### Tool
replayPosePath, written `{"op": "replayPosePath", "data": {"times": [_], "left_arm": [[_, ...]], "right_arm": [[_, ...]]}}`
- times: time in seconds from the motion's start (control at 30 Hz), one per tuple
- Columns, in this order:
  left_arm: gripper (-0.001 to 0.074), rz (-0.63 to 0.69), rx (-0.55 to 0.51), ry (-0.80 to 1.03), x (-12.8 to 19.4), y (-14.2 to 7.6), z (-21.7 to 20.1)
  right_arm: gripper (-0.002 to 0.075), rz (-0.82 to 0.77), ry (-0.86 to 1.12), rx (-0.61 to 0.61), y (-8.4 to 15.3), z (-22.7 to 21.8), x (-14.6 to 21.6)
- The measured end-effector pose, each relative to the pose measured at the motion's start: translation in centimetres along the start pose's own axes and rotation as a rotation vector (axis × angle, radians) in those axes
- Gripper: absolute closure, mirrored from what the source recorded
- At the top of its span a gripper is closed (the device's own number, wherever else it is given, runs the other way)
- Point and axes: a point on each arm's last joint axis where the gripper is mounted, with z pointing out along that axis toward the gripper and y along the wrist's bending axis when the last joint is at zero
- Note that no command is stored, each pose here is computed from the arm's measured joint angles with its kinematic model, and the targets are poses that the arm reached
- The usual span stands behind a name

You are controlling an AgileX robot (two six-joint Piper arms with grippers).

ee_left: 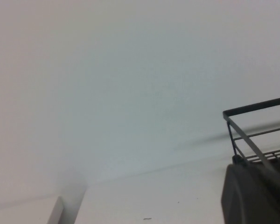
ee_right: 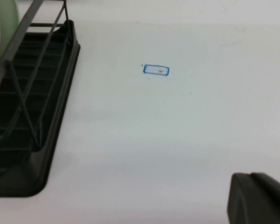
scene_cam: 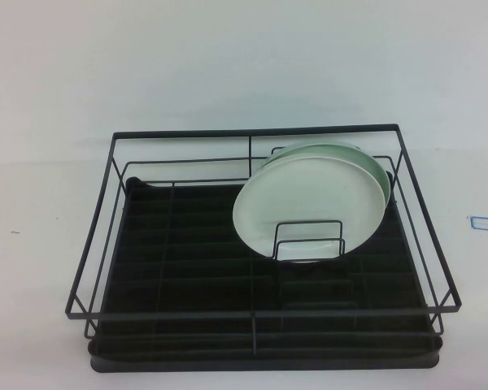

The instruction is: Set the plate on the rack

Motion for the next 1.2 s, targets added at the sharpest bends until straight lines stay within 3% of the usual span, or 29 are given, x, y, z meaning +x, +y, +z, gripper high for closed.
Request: {"op": "replayPosePath", "data": {"times": [0.13, 0.23, 0.33, 0.4, 0.6, 0.7, 0.9, 1.0, 1.2], "left_arm": [[0.0735, 0.009, 0.030, -0.006, -0.1, -0.3, 0.0], [0.0735, 0.168, 0.137, 0.029, 0.3, -1.2, -0.1], [0.0735, 0.343, 0.313, 0.213, 2.3, -2.4, -0.6], [0.0735, 0.338, 0.339, 0.345, 3.4, -2.4, -1.0], [0.0735, 0.228, 0.272, 0.347, 3.3, -2.0, -0.9], [0.0735, 0.091, 0.150, 0.272, 2.5, -1.2, -0.4], [0.0735, -0.155, -0.108, 0.300, 2.7, 0.8, -0.4], [0.0735, -0.203, -0.092, 0.280, 2.6, 0.6, -0.4], [0.0735, -0.112, -0.009, 0.291, 2.6, 0.0, -0.4]], "right_arm": [[0.0708, -0.025, -0.031, 0.022, -0.2, 0.0, -0.3], [0.0708, -0.028, -0.031, 0.028, -0.2, 0.0, -0.3], [0.0708, -0.024, -0.031, 0.030, -0.3, 0.0, -0.3], [0.0708, -0.025, -0.032, 0.031, -0.3, 0.0, -0.3], [0.0708, -0.027, -0.031, 0.032, -0.3, 0.0, -0.3], [0.0708, -0.027, -0.031, 0.032, -0.3, 0.0, -0.3], [0.0708, -0.027, -0.031, 0.032, -0.3, 0.0, -0.3], [0.0708, -0.025, -0.032, 0.032, -0.3, 0.0, -0.3], [0.0708, -0.025, -0.031, 0.032, -0.3, 0.0, -0.3]]}}
